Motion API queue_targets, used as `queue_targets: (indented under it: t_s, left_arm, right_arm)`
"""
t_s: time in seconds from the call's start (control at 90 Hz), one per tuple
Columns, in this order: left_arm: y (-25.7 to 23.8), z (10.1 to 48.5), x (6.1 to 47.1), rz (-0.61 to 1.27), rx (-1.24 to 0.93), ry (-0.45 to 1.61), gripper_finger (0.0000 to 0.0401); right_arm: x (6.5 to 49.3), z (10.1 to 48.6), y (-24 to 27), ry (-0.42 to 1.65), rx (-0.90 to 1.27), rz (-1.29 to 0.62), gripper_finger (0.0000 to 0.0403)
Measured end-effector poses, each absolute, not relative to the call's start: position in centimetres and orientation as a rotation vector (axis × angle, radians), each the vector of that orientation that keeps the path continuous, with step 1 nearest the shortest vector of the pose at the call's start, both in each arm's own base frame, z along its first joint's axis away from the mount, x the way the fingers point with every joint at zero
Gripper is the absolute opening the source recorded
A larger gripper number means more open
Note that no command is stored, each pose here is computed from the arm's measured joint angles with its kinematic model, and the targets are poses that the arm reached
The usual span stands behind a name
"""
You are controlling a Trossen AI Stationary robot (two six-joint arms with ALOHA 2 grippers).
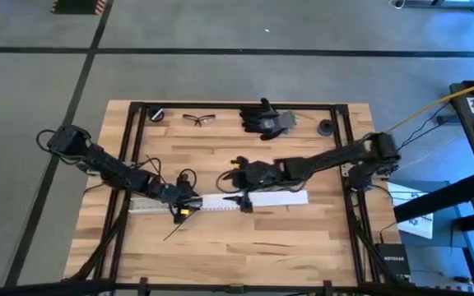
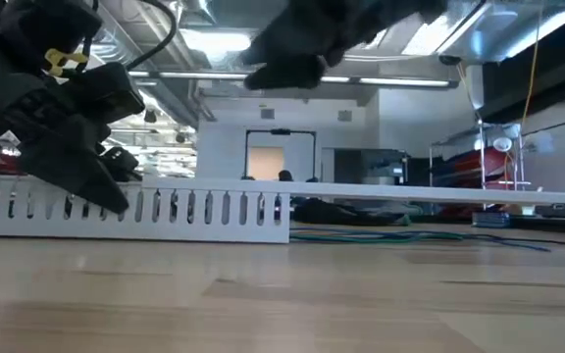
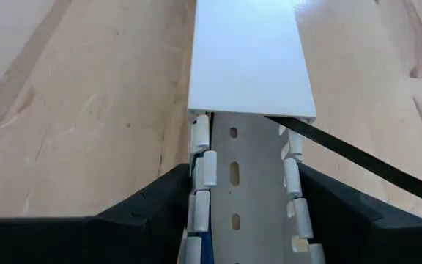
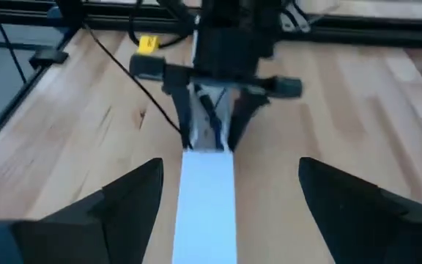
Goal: Ziptie cables
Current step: Close the white cable duct
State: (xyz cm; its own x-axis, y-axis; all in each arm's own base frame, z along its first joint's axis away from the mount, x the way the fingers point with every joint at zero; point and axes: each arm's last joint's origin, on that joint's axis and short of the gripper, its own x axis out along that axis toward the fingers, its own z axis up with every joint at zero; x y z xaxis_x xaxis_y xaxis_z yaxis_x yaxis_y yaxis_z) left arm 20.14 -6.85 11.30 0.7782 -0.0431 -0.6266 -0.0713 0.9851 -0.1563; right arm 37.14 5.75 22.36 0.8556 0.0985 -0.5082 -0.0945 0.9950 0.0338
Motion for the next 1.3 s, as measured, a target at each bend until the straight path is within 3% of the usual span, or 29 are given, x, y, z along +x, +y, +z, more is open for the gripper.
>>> queue_targets:
  t_s: [0.233, 0.5, 0.722, 1.078, 1.189, 1.3]
  left_arm:
    - [-6.8, 11.3, 20.1, 0.014, -0.170, 0.677, 0.0208]
    - [-6.8, 11.3, 20.1, 0.018, -0.175, 0.678, 0.0208]
    - [-6.8, 11.3, 20.1, 0.018, -0.178, 0.679, 0.0208]
    - [-6.9, 11.3, 20.1, 0.019, -0.182, 0.680, 0.0208]
    - [-6.9, 11.3, 20.1, 0.018, -0.182, 0.679, 0.0208]
    - [-6.9, 11.3, 20.1, 0.018, -0.182, 0.679, 0.0208]
  right_arm:
    - [35.1, 17.7, 7.8, 0.408, 0.078, 0.078, 0.0303]
    - [39.2, 14.4, 8.7, 0.521, 0.044, 0.067, 0.0303]
    - [41.7, 13.5, 7.8, 0.623, 0.019, 0.038, 0.0303]
    - [42.1, 13.0, 7.0, 0.677, 0.003, 0.075, 0.0302]
    - [42.1, 13.0, 7.0, 0.677, 0.003, 0.077, 0.0283]
    - [42.1, 13.1, 7.0, 0.671, 0.004, 0.078, 0.0235]
